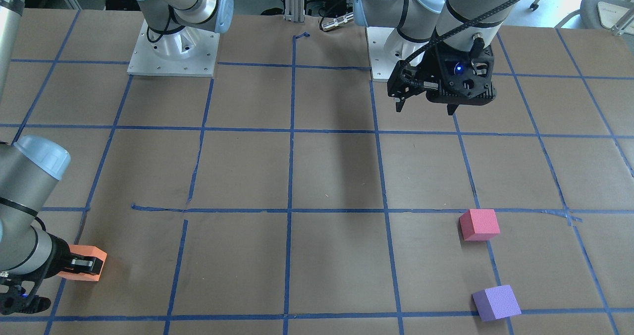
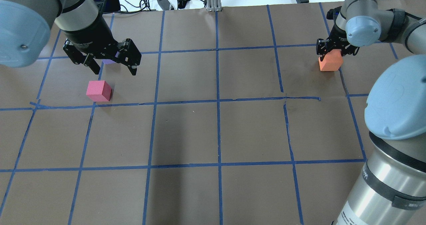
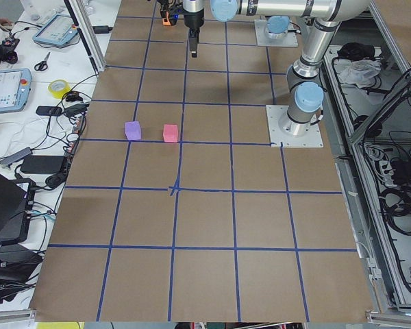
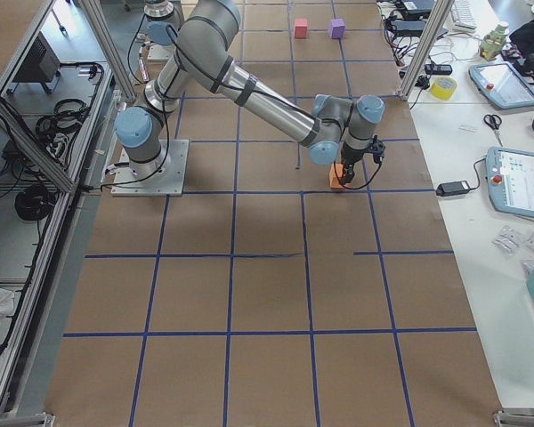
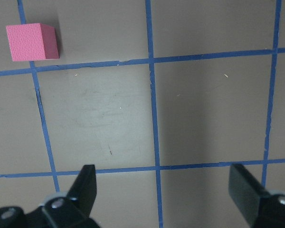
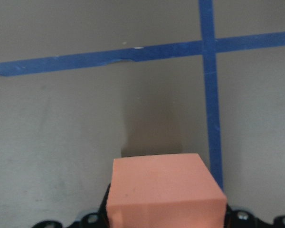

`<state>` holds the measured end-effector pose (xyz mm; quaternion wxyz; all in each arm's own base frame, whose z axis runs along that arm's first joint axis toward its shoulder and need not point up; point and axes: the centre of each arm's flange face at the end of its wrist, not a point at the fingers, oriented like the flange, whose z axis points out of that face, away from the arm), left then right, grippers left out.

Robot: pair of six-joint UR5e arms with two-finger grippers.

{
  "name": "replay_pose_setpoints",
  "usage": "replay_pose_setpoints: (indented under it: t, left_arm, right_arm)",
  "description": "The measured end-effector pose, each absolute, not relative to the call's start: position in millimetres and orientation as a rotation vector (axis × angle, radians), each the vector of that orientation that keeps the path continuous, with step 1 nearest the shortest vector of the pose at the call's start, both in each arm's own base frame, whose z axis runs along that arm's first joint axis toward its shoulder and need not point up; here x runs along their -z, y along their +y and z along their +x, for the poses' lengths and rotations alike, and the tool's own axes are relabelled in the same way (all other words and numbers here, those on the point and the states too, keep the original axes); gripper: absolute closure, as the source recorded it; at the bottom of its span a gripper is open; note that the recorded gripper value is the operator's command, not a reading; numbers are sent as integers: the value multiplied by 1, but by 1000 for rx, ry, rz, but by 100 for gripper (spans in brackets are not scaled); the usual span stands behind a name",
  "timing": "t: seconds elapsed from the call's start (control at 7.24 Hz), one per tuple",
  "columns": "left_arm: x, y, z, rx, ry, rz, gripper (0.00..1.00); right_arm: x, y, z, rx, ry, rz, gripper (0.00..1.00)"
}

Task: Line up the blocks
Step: 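Carry the orange cube with the right gripper toward the table center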

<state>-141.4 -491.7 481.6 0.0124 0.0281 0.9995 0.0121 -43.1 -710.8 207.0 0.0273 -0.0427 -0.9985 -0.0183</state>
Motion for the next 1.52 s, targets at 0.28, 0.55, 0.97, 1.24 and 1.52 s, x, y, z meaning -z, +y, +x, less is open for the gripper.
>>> replay_pose_setpoints:
  t: [0.28, 0.55, 0.97, 1.24, 1.52]
  left_arm:
    - [-482, -492, -140, -38, 3115, 84, 0]
    - [-481, -492, -140, -38, 3115, 82, 0]
    - [-481, -492, -140, -38, 3115, 83, 0]
    - [-481, -492, -139, -41, 3115, 84, 0]
    - [-481, -492, -139, -41, 3115, 110, 0]
  right_arm:
    - [-222, -715, 51, 12, -3110, 61, 55]
    - [-235, -706, 169, -37, -3120, 262, 54]
    - [-236, -677, 341, -98, -3148, 258, 53]
    - [-233, -684, 380, -117, -3163, 230, 48]
    - [-228, -694, 396, -120, -3205, 147, 48]
